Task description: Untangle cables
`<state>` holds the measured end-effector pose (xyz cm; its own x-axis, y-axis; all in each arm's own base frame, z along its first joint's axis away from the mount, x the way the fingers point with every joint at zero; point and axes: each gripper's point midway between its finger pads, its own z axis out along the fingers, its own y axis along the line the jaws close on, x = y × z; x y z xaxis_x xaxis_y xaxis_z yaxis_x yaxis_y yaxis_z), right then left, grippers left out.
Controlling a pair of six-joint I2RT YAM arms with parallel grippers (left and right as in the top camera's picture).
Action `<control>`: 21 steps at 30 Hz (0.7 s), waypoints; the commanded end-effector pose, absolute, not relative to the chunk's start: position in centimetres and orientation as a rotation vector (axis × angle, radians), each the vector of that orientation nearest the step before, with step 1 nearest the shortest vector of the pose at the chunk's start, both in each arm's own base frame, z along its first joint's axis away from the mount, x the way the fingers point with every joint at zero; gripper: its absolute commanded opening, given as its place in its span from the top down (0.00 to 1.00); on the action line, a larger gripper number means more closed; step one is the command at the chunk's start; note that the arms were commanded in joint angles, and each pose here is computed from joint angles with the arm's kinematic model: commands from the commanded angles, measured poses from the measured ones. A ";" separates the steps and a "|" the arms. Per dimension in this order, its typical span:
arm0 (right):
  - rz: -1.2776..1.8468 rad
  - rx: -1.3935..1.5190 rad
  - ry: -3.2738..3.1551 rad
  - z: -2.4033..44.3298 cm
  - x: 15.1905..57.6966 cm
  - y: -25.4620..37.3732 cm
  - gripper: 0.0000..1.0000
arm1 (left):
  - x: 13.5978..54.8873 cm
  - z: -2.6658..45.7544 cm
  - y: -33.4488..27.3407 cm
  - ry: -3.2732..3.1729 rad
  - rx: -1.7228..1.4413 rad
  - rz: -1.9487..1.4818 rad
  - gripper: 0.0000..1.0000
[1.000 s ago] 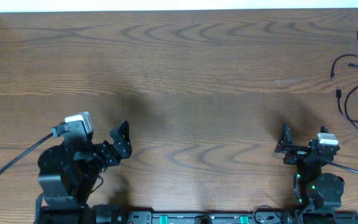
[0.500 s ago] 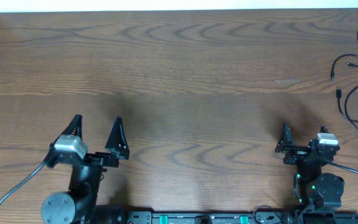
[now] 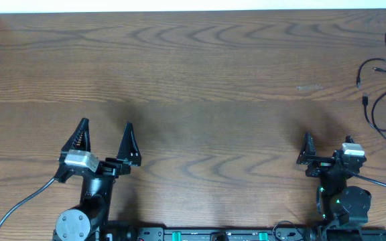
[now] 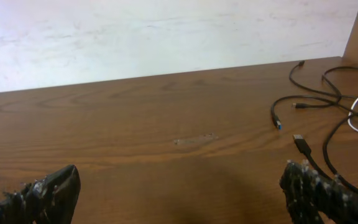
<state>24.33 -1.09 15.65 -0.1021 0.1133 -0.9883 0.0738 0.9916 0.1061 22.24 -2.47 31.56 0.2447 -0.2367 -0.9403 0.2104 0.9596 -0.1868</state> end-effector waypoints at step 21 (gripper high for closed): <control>0.024 0.142 1.672 15.6 24.3 -1.2 0.01 | 23.1 26.0 -1.8 1.252 -0.043 -0.270 0.01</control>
